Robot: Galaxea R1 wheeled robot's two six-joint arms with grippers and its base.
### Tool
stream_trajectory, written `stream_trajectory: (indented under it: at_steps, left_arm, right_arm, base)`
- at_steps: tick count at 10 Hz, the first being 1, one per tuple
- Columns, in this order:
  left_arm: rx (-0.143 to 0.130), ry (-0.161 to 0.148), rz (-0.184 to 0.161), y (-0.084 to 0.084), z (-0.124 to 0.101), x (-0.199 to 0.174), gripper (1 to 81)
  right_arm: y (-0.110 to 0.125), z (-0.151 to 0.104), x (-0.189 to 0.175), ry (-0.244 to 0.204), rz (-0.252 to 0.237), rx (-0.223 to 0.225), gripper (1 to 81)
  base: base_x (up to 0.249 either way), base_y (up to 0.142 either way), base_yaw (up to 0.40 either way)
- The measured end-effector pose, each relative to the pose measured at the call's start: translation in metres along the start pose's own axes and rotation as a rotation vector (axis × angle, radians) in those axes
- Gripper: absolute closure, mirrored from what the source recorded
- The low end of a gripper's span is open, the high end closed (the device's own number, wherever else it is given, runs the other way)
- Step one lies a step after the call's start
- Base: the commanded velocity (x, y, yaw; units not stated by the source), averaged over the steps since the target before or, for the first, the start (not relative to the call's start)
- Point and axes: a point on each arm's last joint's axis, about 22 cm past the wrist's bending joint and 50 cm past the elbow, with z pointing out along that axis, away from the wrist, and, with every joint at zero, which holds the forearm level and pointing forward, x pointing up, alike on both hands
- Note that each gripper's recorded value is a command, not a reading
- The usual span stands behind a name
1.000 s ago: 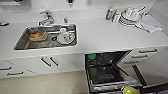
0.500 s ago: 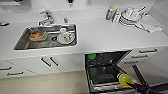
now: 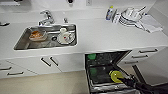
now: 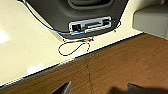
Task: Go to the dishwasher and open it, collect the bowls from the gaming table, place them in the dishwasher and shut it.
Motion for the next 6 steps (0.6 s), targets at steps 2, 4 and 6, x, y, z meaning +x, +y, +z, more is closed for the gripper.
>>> stream_trajectory:
  at_steps: [2, 4, 6]
  left_arm:
    - [-0.022, -0.001, -0.009, 0.017, 0.004, -0.002, 1.0]
    - [-0.017, -0.004, -0.057, 0.016, 0.004, -0.003, 1.0]
    - [0.013, -0.026, -0.104, 0.010, 0.004, -0.007, 1.0]
  right_arm:
    - [-0.002, 0.014, -0.009, -0.047, -0.005, -0.035, 1.0]
    - [0.020, -0.004, -0.014, -0.102, -0.009, -0.125, 1.0]
    - [0.049, -0.037, -0.023, -0.171, -0.013, -0.229, 1.0]
  base:
    - [0.000, 0.000, 0.000]
    - [0.000, 0.000, 0.000]
    - [0.000, 0.000, 0.000]
